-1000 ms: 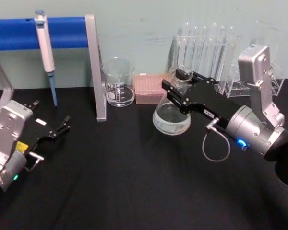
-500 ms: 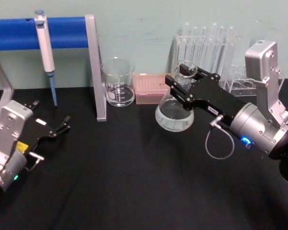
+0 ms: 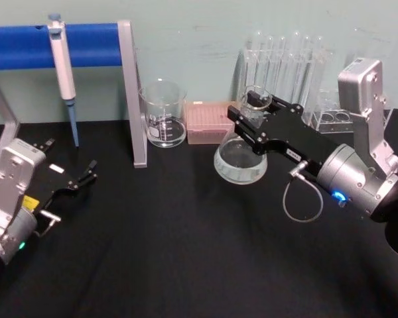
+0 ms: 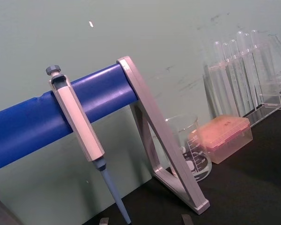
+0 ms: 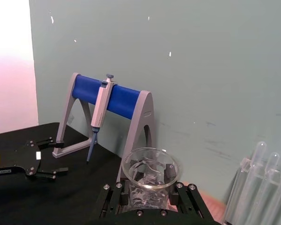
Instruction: Grasp the erlenmeyer flask with one hand, shake it three times, then place it back.
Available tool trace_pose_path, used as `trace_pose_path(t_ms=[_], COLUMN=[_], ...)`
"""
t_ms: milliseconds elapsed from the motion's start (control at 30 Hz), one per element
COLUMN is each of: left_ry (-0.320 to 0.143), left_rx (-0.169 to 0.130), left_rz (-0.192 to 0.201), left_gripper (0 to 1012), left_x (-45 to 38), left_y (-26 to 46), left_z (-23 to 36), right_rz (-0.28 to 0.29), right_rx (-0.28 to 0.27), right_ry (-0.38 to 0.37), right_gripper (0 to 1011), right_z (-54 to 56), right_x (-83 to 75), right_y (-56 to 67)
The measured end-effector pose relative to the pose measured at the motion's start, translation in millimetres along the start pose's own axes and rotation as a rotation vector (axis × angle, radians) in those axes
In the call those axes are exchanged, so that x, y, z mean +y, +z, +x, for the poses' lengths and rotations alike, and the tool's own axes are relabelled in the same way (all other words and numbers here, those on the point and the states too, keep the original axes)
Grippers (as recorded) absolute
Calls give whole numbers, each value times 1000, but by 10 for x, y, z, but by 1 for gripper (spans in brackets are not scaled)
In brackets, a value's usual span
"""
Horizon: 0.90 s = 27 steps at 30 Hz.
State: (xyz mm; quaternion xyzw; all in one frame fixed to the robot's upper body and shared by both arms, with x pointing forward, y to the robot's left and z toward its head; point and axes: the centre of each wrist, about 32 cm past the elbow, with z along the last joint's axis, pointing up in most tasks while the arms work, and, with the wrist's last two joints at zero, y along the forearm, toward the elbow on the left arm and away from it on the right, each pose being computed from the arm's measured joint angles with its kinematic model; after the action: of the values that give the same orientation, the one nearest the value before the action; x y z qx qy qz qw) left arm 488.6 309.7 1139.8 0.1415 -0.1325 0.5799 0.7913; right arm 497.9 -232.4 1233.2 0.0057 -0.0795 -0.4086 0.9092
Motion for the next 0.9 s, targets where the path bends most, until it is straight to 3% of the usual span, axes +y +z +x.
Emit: trace_pose_path(t_ms=[400,900], left_ry=[0,0], left_rx=[0,0], left_rz=[0,0], left_gripper=[1001,1001], left_x=[0,0], left_y=[0,0], left_z=[0,0], right_rz=[5,20], right_rx=[13,34], right_ry=[56,196], right_gripper=[451,451], right_z=[-62,-232], right_x=[38,118], right_y=[-7,1])
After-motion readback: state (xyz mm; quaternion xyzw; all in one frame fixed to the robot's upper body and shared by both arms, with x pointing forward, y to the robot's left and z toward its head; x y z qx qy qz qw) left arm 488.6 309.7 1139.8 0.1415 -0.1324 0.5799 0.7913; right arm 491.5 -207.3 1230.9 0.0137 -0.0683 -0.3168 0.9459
